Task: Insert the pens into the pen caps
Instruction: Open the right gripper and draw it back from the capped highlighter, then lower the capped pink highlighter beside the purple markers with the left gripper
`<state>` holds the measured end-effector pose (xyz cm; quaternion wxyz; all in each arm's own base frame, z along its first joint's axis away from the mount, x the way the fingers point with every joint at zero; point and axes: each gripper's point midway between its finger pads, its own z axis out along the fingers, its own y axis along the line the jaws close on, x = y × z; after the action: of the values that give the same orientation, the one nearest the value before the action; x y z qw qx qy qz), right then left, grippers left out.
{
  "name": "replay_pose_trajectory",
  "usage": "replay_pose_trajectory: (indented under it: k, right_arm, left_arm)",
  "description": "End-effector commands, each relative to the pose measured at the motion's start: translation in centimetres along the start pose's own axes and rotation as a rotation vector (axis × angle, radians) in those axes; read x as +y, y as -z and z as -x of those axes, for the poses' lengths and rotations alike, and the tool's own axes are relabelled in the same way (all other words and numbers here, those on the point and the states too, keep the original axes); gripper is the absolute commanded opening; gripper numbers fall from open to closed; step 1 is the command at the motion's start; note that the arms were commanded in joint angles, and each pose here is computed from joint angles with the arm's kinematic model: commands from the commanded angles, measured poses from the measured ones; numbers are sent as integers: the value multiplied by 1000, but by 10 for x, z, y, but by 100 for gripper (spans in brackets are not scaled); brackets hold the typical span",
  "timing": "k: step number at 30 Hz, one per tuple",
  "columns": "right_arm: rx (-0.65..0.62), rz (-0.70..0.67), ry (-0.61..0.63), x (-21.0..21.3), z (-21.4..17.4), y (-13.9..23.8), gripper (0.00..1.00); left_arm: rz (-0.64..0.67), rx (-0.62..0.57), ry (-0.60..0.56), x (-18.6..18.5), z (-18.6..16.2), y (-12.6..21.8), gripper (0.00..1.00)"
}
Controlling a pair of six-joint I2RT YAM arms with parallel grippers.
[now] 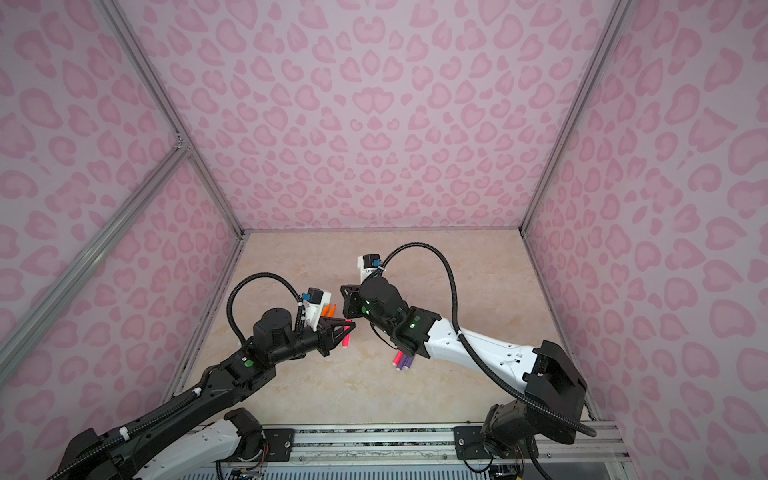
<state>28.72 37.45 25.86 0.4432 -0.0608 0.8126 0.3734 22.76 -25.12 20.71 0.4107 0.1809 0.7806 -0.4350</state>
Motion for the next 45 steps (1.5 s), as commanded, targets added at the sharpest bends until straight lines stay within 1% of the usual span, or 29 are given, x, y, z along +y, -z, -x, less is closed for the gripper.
replay_pose_trajectory:
  k: [1,6,10,15,21,23,26,30,32,35,38,39,41,42,43,45]
  right_arm:
    - [110,16,26,-2,-36,1,0]
    - [158,27,34,-10,-57,4,0]
    - [159,31,23,-16,-70,10,0]
    - [166,41,7,-15,-92,14,0]
    - [169,62,-24,-10,-106,14,0]
    - [161,35,-6,-10,-109,16,0]
    - [159,-41,20,-17,-111,16,0]
    - [165,-134,32,-29,-115,16,0]
    - [167,-148,35,-31,-116,16,0]
    - [143,-156,39,-31,-108,17,0]
    - [91,-188,43,-33,-88,23,1]
    - [69,-191,41,-33,-78,25,12]
    - [32,-203,27,-39,-60,30,37]
    - [6,-216,14,-45,-48,34,47]
    - [-15,-229,5,-51,-39,38,51]
    - [-64,-254,-21,-65,-19,50,56]
  left_arm:
    - [44,-133,2,6,32,3,3]
    - [46,-139,10,8,32,4,4]
    - [43,-149,30,11,34,6,4]
    - [38,-151,43,14,34,7,4]
    - [38,-152,42,14,34,7,4]
    - [41,-155,44,15,34,8,4]
    - [47,-158,45,16,35,9,4]
    - [88,-163,46,23,35,10,4]
    - [96,-164,42,24,35,11,4]
    - [115,-153,36,26,35,10,4]
    - [152,-128,33,32,34,7,4]
    - [168,-118,37,36,33,5,4]
    - [178,-94,36,38,31,0,4]
    - [191,-84,38,41,30,-4,4]
    - [214,-49,49,46,23,-7,4]
    - [238,5,61,52,16,-17,4]
